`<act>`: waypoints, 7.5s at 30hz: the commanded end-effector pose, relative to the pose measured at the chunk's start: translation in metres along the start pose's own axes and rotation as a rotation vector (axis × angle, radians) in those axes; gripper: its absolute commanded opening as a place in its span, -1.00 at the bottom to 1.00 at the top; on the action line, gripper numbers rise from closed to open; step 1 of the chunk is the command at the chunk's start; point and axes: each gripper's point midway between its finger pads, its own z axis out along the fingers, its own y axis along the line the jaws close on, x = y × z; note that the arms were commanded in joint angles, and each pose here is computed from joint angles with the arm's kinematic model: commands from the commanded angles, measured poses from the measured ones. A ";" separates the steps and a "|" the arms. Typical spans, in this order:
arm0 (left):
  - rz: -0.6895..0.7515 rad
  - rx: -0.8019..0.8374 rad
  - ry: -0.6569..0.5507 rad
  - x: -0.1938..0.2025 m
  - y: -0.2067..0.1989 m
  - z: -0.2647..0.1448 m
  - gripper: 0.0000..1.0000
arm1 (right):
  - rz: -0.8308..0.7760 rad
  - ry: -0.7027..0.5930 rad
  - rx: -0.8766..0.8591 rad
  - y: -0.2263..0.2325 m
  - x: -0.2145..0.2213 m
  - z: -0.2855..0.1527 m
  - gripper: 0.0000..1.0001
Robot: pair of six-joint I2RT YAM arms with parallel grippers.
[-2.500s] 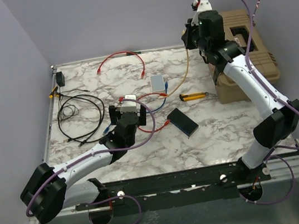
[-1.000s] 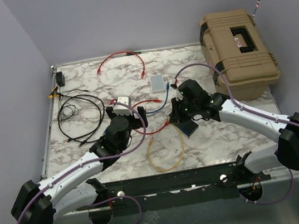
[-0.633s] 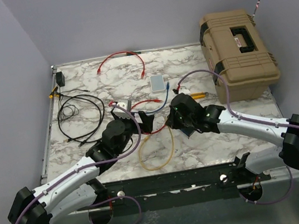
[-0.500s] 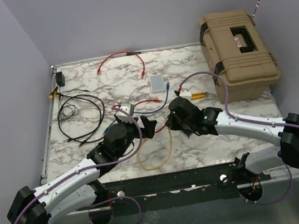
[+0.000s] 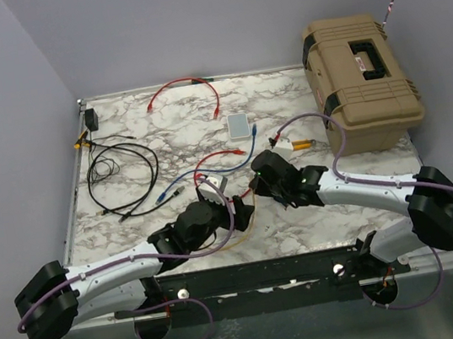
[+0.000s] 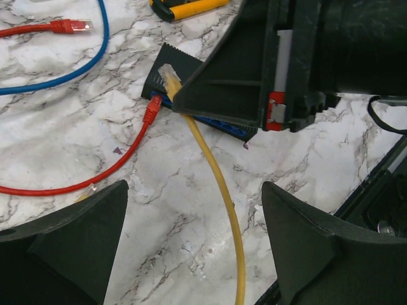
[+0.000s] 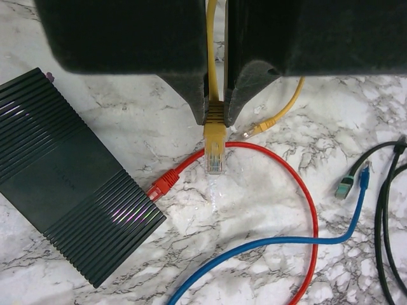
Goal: Insert the plug into the switch port
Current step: Pick up the connector from the center of the board.
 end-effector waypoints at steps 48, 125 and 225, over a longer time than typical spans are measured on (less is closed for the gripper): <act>-0.099 0.115 0.063 0.025 0.006 0.010 -1.00 | 0.046 0.006 -0.646 0.011 -0.024 -0.019 -0.07; -0.184 0.425 -0.033 -0.009 -0.048 -0.015 -1.00 | 0.055 -0.062 -0.883 0.012 -0.047 -0.045 -0.34; -0.019 0.116 -0.080 -0.015 -0.014 0.034 0.09 | 0.103 -0.003 -0.687 -0.011 -0.033 -0.022 -0.94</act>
